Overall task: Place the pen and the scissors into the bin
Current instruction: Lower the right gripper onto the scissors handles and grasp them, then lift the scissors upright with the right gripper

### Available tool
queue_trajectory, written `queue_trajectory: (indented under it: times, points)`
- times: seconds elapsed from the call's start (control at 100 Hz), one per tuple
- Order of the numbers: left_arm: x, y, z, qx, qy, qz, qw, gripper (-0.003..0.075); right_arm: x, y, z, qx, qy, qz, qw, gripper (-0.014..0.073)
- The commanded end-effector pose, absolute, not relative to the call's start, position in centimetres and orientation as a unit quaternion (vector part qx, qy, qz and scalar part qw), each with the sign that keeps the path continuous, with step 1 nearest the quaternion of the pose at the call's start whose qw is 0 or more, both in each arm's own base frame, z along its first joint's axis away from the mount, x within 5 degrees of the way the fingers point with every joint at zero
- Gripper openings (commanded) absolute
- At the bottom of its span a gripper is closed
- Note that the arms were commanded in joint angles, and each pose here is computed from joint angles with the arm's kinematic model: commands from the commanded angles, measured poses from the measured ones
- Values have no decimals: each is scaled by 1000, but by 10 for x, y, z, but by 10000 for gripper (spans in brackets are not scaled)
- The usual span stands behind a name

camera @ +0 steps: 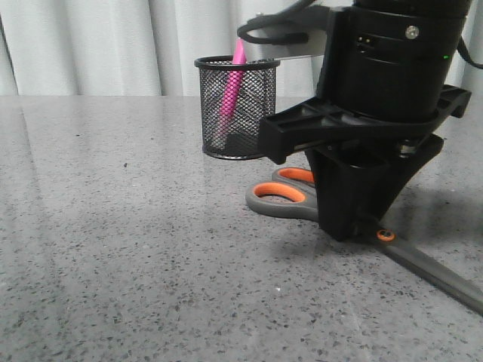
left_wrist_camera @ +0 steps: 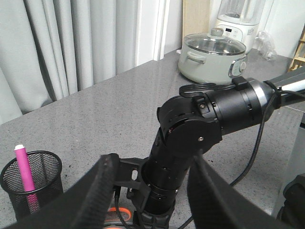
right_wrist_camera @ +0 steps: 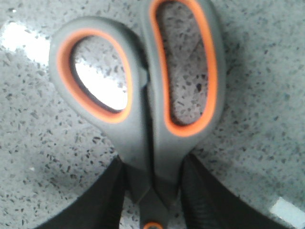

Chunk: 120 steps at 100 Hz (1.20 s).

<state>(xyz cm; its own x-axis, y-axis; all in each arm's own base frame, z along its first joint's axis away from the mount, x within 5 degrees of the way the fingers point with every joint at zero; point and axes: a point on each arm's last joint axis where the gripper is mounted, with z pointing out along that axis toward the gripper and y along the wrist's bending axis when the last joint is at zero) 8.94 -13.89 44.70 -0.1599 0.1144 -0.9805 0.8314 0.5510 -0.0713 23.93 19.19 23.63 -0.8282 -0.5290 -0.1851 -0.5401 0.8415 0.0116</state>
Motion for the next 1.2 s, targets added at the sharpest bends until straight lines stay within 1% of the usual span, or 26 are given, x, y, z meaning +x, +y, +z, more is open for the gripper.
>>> queue_trajectory:
  times: [0.0,0.07,0.12,0.13,0.23,0.33,0.34,0.37,0.39,0.4,0.42,0.44,0.53,0.57,0.61,0.68,0.73,0.76,0.77,0.82,0.91,0.92,0.93,0.99,1.06,1.19]
  points:
    - [86,-136,462,325,660,-357,575,323,241,196,221,-284,956,13,74,122]
    - [86,-136,462,325,660,-357,575,323,241,196,217,-293,954,-7,68,34]
    - [86,-136,462,325,660,-357,575,323,241,195,217,-298,952,-17,67,-66]
    - [86,-136,462,325,660,-357,575,323,241,195,217,-298,952,-17,68,-76]
    - [84,-134,464,324,658,-358,578,323,240,193,227,-298,951,-17,81,-54]
    - [80,-126,467,324,650,-356,588,323,233,187,263,-294,950,-7,108,-54]
    - [79,-125,468,323,649,-357,589,323,230,186,272,-293,949,-3,119,-54]
    - [77,-122,470,323,645,-355,595,323,228,183,283,-292,947,3,132,-54]
    - [76,-119,471,322,641,-354,600,323,224,180,299,-289,945,12,152,-54]
    - [75,-118,471,322,640,-354,601,323,224,180,300,-289,945,12,154,-54]
    - [73,-114,473,320,636,-355,605,323,220,177,315,-286,942,21,175,-54]
    - [72,-112,474,320,634,-355,608,323,218,175,324,-285,940,27,188,-54]
    - [67,-101,479,318,618,-349,628,323,206,165,377,-274,918,68,279,-54]
    - [65,-98,480,318,613,-345,636,323,204,163,402,-267,900,91,332,-54]
    - [64,-95,482,317,609,-344,641,323,204,162,418,-262,883,109,374,-54]
    - [64,-93,484,317,601,-339,651,323,211,165,442,-253,842,136,458,-55]
    - [63,-93,485,315,597,-340,655,323,217,170,453,-251,807,152,514,-55]
    - [63,-93,485,314,593,-342,657,323,222,175,457,-250,783,163,545,-55]
    - [63,-93,486,314,593,-342,658,323,222,175,457,-251,783,162,546,-55]
    - [63,-93,486,313,591,-344,660,323,231,184,460,-253,749,173,588,-57]
    - [63,-93,486,312,591,-345,659,323,251,196,456,-259,711,171,631,-57]
    - [63,-93,486,312,591,-346,658,323,254,198,456,-259,700,172,642,-57]
    - [63,-93,486,312,591,-346,658,323,256,199,454,-260,702,170,641,-57]
    - [63,-94,486,312,593,-347,656,323,274,203,450,-256,676,171,670,-57]
    - [63,-94,485,314,597,-345,652,323,296,203,440,-244,660,170,690,-57]
    - [63,-94,482,318,609,-340,642,323,331,199,420,-228,649,161,708,-57]
